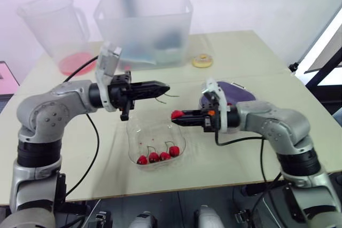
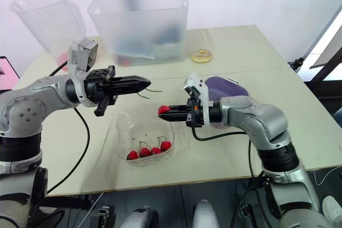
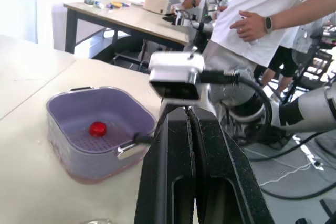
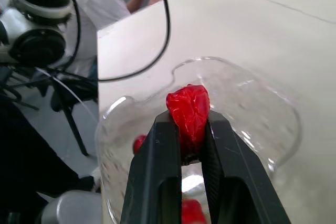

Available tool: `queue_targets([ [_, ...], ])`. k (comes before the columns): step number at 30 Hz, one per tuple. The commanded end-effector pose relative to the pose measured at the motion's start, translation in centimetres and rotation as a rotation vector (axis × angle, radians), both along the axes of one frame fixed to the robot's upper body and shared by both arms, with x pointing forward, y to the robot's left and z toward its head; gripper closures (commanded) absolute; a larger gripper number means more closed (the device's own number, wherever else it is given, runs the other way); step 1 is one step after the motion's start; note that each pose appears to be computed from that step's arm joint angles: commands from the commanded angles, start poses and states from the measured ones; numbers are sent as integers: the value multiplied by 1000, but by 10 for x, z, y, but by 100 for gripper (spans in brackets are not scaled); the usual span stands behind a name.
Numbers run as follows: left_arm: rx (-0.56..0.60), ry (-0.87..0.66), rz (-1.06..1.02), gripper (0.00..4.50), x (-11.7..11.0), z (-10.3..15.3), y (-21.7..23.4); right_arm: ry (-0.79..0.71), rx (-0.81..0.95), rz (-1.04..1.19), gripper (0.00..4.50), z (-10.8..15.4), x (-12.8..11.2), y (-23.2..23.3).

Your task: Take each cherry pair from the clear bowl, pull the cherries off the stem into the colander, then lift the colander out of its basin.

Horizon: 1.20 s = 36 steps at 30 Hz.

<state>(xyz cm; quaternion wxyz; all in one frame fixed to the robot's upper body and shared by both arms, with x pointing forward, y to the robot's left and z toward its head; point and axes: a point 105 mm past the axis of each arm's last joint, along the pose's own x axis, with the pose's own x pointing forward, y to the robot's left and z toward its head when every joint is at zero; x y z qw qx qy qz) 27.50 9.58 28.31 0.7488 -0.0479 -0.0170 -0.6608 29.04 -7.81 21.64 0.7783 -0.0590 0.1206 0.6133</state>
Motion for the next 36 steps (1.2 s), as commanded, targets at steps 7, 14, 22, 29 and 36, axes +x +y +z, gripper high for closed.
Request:
queue_targets([
  [7, -51, -45, 57, 450, -7, 5, 9, -271, -417, -326, 420, 31, 75, -119],
  [14, -67, -42, 73, 450, -8, 2, 4, -219, -527, -240, 420, -4, 89, -105],
  [22, -63, -36, 86, 450, -8, -1, 5, -263, -525, -212, 94, 9, 89, -102],
  [29, -49, -43, 73, 450, -8, -3, 5, -362, -435, -40, 6, 58, 53, -84],
  [36, -47, -32, 168, 450, 4, 0, 24, -300, -220, 203, 6, 92, -7, -50],
])
